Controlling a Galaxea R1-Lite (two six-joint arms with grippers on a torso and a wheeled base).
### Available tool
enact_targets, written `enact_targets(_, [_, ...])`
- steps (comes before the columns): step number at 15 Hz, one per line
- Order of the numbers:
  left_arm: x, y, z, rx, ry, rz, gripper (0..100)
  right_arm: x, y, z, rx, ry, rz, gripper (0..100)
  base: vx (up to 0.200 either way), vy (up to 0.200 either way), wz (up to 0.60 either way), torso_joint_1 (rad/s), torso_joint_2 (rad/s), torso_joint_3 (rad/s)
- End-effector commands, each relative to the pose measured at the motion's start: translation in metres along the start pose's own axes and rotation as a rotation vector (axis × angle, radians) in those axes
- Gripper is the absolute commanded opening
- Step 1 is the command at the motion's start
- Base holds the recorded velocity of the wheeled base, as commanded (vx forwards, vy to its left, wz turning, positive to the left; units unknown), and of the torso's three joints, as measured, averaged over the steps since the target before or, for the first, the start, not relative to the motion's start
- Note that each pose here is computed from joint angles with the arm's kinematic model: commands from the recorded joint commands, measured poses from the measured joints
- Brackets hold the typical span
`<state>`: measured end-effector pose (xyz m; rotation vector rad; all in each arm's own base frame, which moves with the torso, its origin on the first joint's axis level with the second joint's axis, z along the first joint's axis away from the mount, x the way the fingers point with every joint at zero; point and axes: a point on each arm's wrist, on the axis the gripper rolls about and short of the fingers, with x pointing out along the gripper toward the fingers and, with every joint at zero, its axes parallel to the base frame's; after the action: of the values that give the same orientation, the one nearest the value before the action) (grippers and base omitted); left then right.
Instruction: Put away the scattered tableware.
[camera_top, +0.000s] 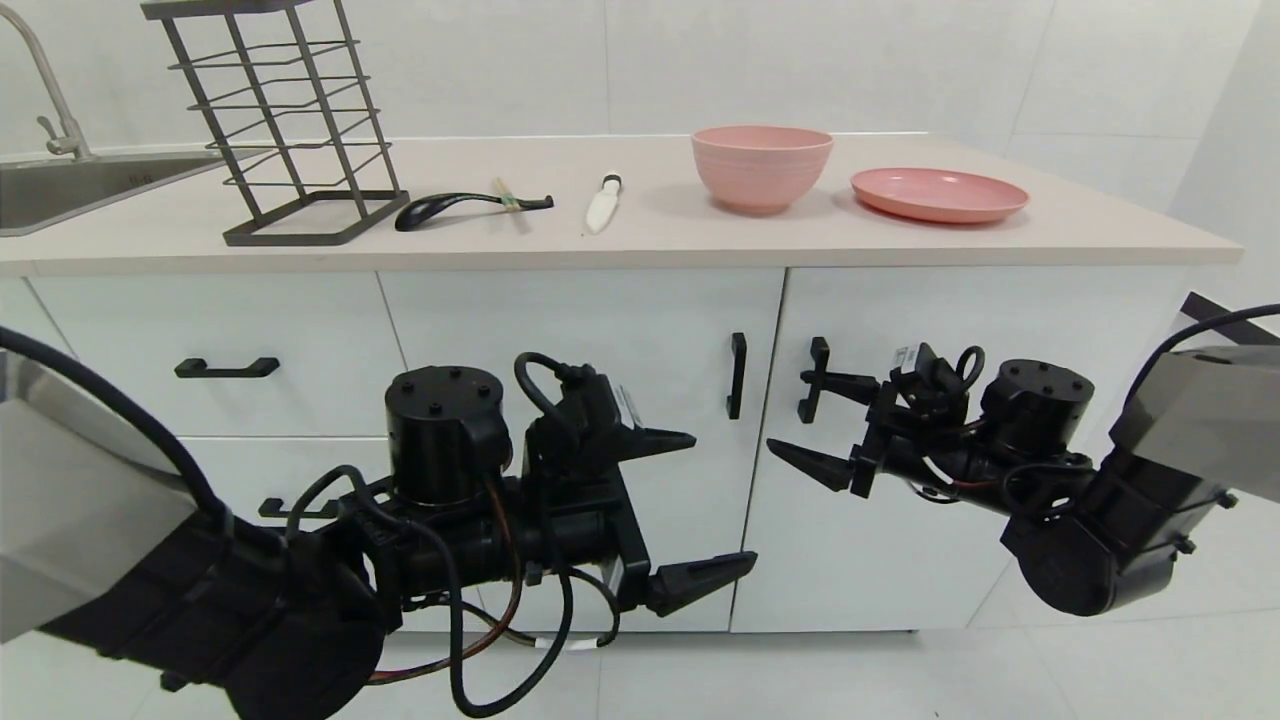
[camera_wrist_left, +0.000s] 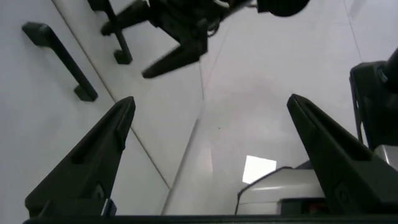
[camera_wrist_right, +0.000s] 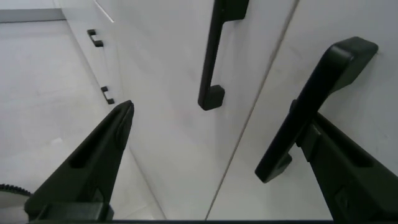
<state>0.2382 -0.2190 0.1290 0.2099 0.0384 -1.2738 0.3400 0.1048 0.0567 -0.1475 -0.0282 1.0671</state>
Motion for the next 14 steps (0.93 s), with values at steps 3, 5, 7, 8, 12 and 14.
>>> enact_targets(3, [0.020, 0.013, 0.007, 0.014, -0.063, 0.011, 100, -0.012, 0.017, 0.003, -0.003, 0.005, 0.101, 100, 0.000, 0.000, 0.00, 0.000, 0.00, 0.000])
enact_targets(5, [0.034, 0.016, 0.009, 0.033, -0.099, 0.010, 100, -0.026, 0.030, 0.011, -0.010, 0.011, 0.122, 100, 0.000, 0.000, 0.00, 0.000, 0.00, 0.000])
enact_targets(7, [0.042, 0.016, 0.009, 0.042, -0.118, 0.006, 100, -0.039, 0.042, 0.018, -0.007, 0.017, 0.142, 100, 0.000, 0.000, 0.00, 0.000, 0.00, 0.000])
enact_targets(8, [0.047, 0.016, 0.009, 0.036, -0.128, 0.001, 100, -0.051, 0.052, 0.024, -0.003, 0.021, 0.154, 100, 0.000, 0.000, 0.00, 0.000, 0.00, 0.000])
enact_targets(12, [0.079, 0.015, 0.001, 0.052, -0.164, -0.031, 100, -0.073, 0.076, 0.034, 0.006, 0.034, 0.168, 100, 0.000, 0.000, 0.00, 0.000, 0.00, 0.000])
enact_targets(14, [0.106, 0.006, 0.006, 0.067, -0.235, -0.070, 100, -0.081, 0.082, 0.038, 0.008, 0.036, 0.162, 100, 0.000, 0.000, 0.00, 0.000, 0.00, 0.000])
